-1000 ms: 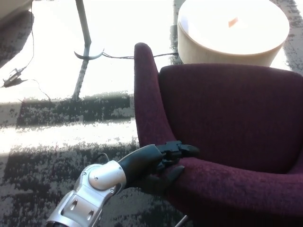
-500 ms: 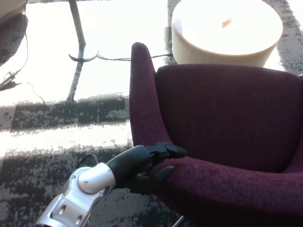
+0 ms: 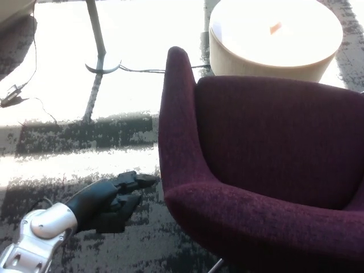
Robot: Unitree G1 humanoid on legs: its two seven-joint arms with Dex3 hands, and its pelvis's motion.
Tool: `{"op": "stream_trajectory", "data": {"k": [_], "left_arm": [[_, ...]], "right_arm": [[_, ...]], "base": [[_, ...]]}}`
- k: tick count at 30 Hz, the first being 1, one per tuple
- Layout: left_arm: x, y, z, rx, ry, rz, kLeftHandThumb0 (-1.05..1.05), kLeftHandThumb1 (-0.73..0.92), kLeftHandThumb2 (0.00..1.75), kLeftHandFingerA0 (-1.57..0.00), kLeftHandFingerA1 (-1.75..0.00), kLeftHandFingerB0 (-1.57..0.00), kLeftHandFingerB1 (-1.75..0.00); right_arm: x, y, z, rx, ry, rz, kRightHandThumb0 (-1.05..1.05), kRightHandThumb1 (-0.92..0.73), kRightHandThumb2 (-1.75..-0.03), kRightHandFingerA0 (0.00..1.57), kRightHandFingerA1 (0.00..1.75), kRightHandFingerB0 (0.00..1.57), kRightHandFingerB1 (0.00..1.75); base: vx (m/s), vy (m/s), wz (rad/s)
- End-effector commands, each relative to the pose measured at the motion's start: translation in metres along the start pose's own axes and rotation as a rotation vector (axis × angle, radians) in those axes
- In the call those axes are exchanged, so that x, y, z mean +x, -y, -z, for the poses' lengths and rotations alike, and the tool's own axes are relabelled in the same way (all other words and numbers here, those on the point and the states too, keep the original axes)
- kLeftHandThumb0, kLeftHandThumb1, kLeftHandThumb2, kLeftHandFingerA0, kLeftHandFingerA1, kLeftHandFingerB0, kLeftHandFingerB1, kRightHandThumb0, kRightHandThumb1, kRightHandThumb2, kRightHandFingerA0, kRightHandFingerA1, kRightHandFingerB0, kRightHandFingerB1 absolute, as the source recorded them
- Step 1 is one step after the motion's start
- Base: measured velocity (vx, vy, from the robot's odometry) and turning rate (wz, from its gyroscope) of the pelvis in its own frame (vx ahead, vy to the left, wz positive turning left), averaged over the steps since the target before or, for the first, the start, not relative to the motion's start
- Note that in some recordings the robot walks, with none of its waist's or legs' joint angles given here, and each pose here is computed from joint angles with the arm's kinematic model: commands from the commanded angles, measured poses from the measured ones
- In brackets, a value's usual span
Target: The robot stands in front of a sofa and uses its left hand to push the left side of the sofa
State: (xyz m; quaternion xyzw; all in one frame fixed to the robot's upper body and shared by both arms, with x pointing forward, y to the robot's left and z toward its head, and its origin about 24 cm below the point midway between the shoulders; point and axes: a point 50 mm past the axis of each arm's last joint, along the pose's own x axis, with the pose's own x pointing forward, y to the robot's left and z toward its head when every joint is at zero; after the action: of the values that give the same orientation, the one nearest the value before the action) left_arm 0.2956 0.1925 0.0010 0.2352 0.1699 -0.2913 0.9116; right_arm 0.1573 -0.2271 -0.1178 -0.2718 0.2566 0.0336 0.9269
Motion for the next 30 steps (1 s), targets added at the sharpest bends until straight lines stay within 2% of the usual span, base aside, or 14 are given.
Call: {"op": "stream_trajectory", "data": {"k": [1,2,3,4,8,14,16,20,21,22,23,26,29,30], "left_arm": [[-0.021,-0.022,0.018,0.004,-0.016,-0.085,-0.88,0.83,1.21,-0.11,-0.46,0.00,-0.28],[-0.023,-0.025,0.021,-0.006,-0.023,-0.100,-0.93,0.92,0.76,-0.16,-0.34,-0.08,-0.24],[-0.025,-0.027,0.024,-0.018,-0.030,-0.113,-0.93,0.92,0.76,-0.16,-0.34,-0.08,-0.24],[-0.029,-0.030,0.027,-0.032,-0.028,-0.120,-0.88,0.81,1.20,-0.17,-0.49,0.00,-0.27],[-0.040,-0.034,0.041,-0.083,-0.028,-0.159,-0.89,0.83,1.22,-0.09,-0.46,0.00,-0.23],[-0.052,-0.033,0.059,-0.193,-0.030,-0.226,-0.84,0.78,1.18,-0.15,-0.48,0.00,-0.29],[-0.075,-0.004,0.103,-0.208,-0.144,-0.277,-0.88,0.83,1.21,-0.11,-0.46,0.00,-0.28],[-0.081,0.005,0.115,-0.248,-0.153,-0.294,-0.88,0.81,1.19,-0.11,-0.46,-0.02,-0.29],[-0.085,0.015,0.124,-0.295,-0.163,-0.318,-0.86,0.91,0.73,-0.16,-0.35,-0.09,-0.27],[-0.090,0.028,0.134,-0.352,-0.180,-0.348,-0.86,0.91,0.73,-0.16,-0.35,-0.09,-0.27],[-0.094,0.036,0.140,-0.400,-0.187,-0.363,-0.86,0.79,1.16,-0.13,-0.48,0.00,-0.32],[-0.095,0.038,0.142,-0.415,-0.184,-0.372,-0.86,0.79,1.16,-0.13,-0.48,0.00,-0.32],[-0.102,0.061,0.151,-0.523,-0.175,-0.393,-0.78,0.76,1.17,-0.01,-0.41,0.00,-0.29],[-0.105,0.075,0.157,-0.598,-0.189,-0.414,-0.91,0.83,1.19,-0.08,-0.32,-0.07,-0.18]], "right_arm": [[-0.003,0.004,0.006,-0.016,-0.019,0.003,-0.56,-0.76,-0.63,0.53,0.40,0.55,0.41],[-0.003,0.004,0.006,-0.017,-0.018,0.002,-0.55,-0.76,-0.63,0.54,0.40,0.56,0.41],[-0.003,0.004,0.005,-0.017,-0.019,0.002,-0.55,-0.76,-0.63,0.54,0.40,0.56,0.41],[-0.003,0.003,0.006,-0.018,-0.021,0.001,-0.55,-0.76,-0.63,0.54,0.40,0.56,0.41],[-0.003,0.004,0.006,-0.011,-0.024,0.002,-0.55,-0.75,-0.63,0.55,0.40,0.56,0.41],[-0.003,0.003,0.006,-0.004,-0.023,0.005,-0.54,-0.75,-0.63,0.54,0.40,0.56,0.41],[-0.006,0.001,0.009,-0.009,-0.031,-0.007,-0.53,-0.73,-0.63,0.56,0.42,0.55,0.41],[-0.006,0.000,0.010,-0.017,-0.037,-0.004,-0.52,-0.75,-0.63,0.55,0.41,0.57,0.41],[-0.006,-0.001,0.009,-0.017,-0.037,-0.001,-0.54,-0.75,-0.63,0.54,0.42,0.56,0.41],[-0.006,-0.001,0.009,-0.018,-0.037,0.003,-0.54,-0.75,-0.63,0.54,0.42,0.56,0.41],[-0.007,-0.002,0.010,-0.012,-0.039,-0.001,-0.54,-0.75,-0.63,0.54,0.42,0.56,0.41],[-0.008,-0.003,0.011,-0.009,-0.040,-0.003,-0.54,-0.75,-0.63,0.54,0.42,0.56,0.41],[-0.011,-0.005,0.013,-0.025,-0.043,-0.012,-0.55,-0.72,-0.64,0.57,0.44,0.54,0.42],[-0.011,-0.005,0.014,-0.013,-0.043,-0.019,-0.53,-0.75,-0.62,0.54,0.42,0.55,0.42]], "base": [[0.00,0.000,0.00],[0.00,0.000,0.00],[0.00,0.000,0.00],[0.00,0.000,0.00],[0.00,0.000,0.00],[0.00,0.000,0.00],[0.00,0.000,0.00],[0.00,0.000,0.00],[0.00,0.000,0.00],[0.00,0.000,0.08],[0.00,0.000,0.00],[0.00,0.000,0.00],[0.00,0.000,0.00],[0.00,0.000,0.00]]}}
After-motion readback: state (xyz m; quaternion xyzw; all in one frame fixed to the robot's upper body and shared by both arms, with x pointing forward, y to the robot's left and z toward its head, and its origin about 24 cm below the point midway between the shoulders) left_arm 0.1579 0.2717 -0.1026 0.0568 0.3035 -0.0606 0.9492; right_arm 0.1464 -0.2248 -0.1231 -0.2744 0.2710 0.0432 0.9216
